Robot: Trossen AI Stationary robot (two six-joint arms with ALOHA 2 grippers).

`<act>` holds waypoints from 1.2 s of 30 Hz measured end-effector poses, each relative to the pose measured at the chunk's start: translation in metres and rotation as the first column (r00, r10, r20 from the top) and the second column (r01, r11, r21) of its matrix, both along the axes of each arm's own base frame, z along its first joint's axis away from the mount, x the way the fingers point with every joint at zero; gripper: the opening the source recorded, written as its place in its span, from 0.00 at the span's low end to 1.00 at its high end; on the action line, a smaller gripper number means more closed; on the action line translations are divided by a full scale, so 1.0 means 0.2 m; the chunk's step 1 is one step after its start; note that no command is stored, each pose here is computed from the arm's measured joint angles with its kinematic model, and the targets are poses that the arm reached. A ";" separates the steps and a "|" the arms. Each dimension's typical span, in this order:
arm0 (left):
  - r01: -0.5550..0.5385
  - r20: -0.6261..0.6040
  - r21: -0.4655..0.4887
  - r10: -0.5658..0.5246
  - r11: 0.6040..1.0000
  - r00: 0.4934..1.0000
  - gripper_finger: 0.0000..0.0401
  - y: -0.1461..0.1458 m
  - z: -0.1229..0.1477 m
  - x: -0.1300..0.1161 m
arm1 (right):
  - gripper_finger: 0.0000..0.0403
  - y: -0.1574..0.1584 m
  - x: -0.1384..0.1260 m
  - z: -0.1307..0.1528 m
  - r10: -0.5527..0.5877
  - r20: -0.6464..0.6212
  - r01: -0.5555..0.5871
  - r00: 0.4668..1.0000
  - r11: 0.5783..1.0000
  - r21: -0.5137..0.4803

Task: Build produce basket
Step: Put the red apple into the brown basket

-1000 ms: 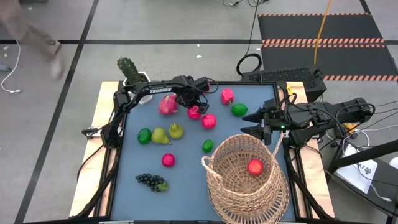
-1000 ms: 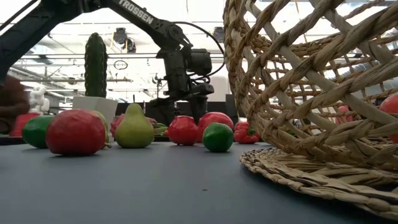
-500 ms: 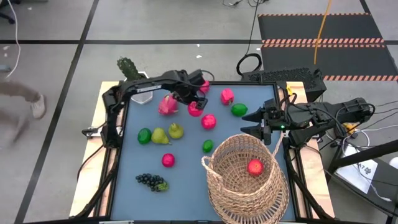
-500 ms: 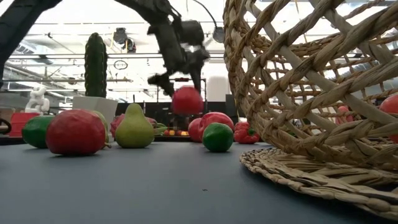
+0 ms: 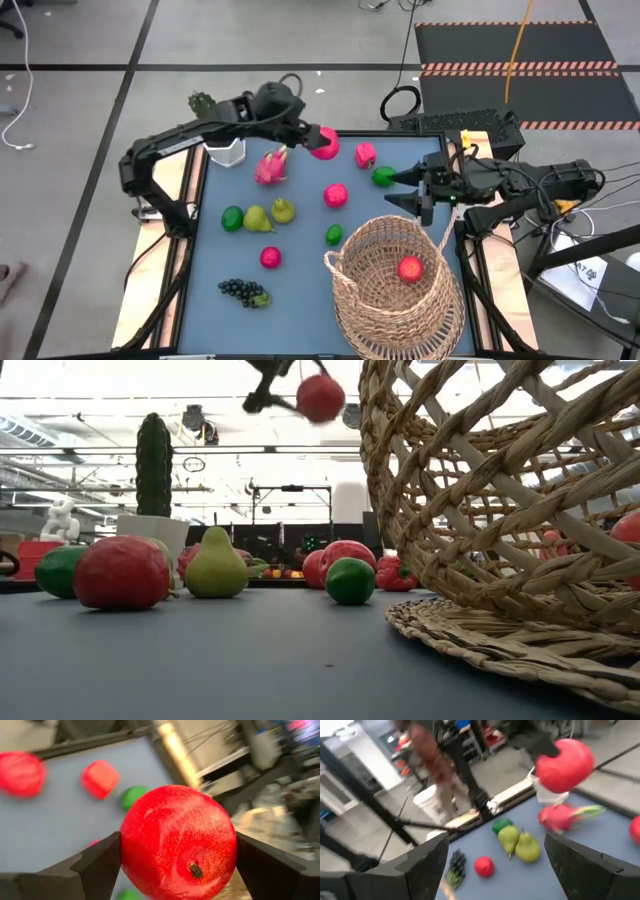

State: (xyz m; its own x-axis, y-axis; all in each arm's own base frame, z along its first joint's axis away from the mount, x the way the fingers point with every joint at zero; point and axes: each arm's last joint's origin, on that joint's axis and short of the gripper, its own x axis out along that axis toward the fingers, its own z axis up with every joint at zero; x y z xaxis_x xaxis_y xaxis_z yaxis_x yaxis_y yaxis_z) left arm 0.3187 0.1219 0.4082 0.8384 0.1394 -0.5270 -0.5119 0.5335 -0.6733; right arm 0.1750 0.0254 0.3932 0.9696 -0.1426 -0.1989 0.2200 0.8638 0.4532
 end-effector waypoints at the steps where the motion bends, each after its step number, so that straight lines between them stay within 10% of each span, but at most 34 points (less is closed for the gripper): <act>1: 0.001 0.033 0.002 -0.001 1.000 0.999 0.86 -0.02 0.03 -0.01 | 0.80 0.00 0.00 0.01 -0.007 0.011 0.008 1.000 1.000 -0.009; 24: 0.148 0.552 -0.022 -0.111 0.989 0.827 0.87 -0.36 0.32 0.09 | 0.80 -0.05 0.02 0.12 -0.036 0.210 0.081 0.977 0.975 -0.207; 36: 0.113 0.640 0.211 -0.225 0.971 0.735 0.87 -0.38 0.39 0.09 | 0.80 -0.04 0.03 0.13 -0.034 0.229 0.085 0.973 0.972 -0.217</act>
